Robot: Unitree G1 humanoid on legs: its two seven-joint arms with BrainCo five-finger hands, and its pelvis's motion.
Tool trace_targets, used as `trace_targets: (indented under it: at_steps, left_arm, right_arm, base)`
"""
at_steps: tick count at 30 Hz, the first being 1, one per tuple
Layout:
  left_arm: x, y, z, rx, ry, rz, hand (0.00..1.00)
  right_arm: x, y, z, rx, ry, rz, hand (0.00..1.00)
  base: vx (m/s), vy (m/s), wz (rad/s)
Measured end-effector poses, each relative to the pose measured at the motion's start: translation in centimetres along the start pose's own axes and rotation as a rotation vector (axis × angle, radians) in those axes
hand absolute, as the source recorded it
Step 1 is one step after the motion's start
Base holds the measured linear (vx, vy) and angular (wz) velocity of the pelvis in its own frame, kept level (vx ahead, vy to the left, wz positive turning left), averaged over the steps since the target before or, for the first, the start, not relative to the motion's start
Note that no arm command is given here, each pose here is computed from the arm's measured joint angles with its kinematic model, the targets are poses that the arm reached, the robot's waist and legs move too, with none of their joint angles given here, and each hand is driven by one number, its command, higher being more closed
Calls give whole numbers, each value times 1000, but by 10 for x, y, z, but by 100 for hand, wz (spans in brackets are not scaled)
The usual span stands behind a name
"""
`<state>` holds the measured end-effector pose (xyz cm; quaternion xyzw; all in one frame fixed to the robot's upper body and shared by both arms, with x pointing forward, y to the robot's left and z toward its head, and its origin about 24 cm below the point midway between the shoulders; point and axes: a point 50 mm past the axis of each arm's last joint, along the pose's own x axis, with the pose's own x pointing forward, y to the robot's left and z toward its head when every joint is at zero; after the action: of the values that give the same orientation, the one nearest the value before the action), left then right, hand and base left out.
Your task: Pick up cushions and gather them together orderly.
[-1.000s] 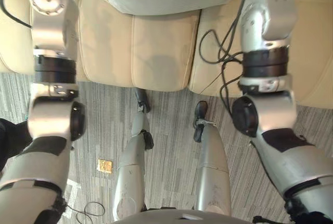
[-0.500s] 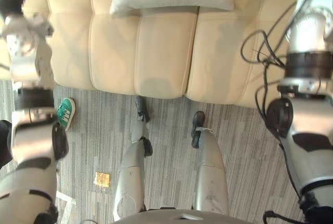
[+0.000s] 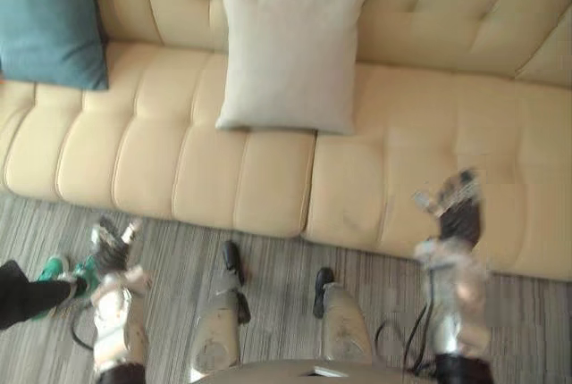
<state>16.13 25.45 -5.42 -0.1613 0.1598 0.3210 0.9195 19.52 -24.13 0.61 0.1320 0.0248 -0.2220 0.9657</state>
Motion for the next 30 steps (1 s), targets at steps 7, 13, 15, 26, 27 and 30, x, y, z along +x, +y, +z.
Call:
trace_targets:
  at_steps: [7,13,15,26,27,30]
  left_arm:
    - [-46,32,-113,129,513,117,0]
    - [-61,48,-134,130,651,218,0]
    - [-60,50,-135,142,663,222,0]
    - [-40,39,-124,290,629,132,0]
    - [-38,35,-122,287,619,126,0]
    - [-37,36,-120,290,603,140,0]
  right_arm:
    - [-57,-27,-122,-154,591,-123,0]
    - [-78,-42,-151,-263,794,-159,0]
    - [-80,-43,-154,-284,818,-157,0]
    - [-73,-30,-157,-313,831,-123,0]
    - [-73,-30,-157,-313,831,-124,0]
    - [-68,-28,-153,-313,806,-121,0]
  base:
    - [36,-5,-43]
    - [-10,33,-32]
    - [-21,37,-19]
    - [-39,21,-22]
    - [-11,32,-28]
    - [-16,-17,7]
